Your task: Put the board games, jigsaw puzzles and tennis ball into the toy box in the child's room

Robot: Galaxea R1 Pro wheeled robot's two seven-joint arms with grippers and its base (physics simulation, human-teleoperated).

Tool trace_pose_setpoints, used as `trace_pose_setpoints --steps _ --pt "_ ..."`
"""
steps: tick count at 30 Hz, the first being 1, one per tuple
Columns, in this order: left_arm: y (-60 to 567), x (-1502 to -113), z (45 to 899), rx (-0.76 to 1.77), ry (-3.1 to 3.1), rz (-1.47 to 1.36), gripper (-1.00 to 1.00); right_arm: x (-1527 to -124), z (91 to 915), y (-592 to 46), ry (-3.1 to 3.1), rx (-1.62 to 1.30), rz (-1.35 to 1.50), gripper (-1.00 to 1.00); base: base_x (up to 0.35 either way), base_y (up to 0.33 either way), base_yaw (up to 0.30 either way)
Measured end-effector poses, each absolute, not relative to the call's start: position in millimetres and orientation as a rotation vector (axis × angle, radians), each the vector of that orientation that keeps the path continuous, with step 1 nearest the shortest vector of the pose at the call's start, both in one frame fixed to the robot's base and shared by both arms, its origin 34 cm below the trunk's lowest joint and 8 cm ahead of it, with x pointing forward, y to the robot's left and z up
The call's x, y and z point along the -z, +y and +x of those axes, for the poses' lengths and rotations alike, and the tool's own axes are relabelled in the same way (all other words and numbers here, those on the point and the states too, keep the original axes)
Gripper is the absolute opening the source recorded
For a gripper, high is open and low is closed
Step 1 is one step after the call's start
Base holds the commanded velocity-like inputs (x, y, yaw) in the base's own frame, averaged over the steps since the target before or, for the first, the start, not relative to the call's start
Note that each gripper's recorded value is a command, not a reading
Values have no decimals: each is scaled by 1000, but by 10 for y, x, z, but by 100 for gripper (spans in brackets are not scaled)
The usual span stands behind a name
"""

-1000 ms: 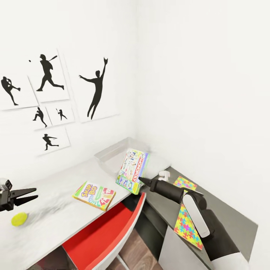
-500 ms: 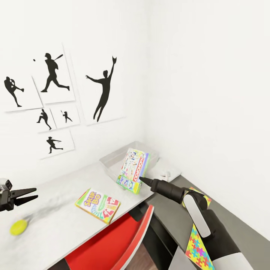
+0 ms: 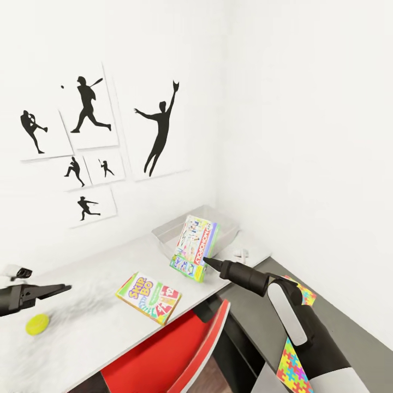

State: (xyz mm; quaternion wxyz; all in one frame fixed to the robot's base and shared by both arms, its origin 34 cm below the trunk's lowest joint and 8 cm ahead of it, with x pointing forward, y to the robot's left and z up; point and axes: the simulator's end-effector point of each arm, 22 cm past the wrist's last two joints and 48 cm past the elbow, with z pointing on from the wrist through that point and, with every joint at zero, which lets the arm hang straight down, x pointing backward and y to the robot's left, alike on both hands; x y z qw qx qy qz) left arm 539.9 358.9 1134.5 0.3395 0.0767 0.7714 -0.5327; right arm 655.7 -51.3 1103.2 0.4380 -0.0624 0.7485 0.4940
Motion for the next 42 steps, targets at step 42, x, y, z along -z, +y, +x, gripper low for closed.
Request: trace_pose_setpoints --steps 42 --pt "3545 -11429 5329 1430 1966 203 100 -11030 6549 -508 1860 -1232 -159 -100 104 43 84"
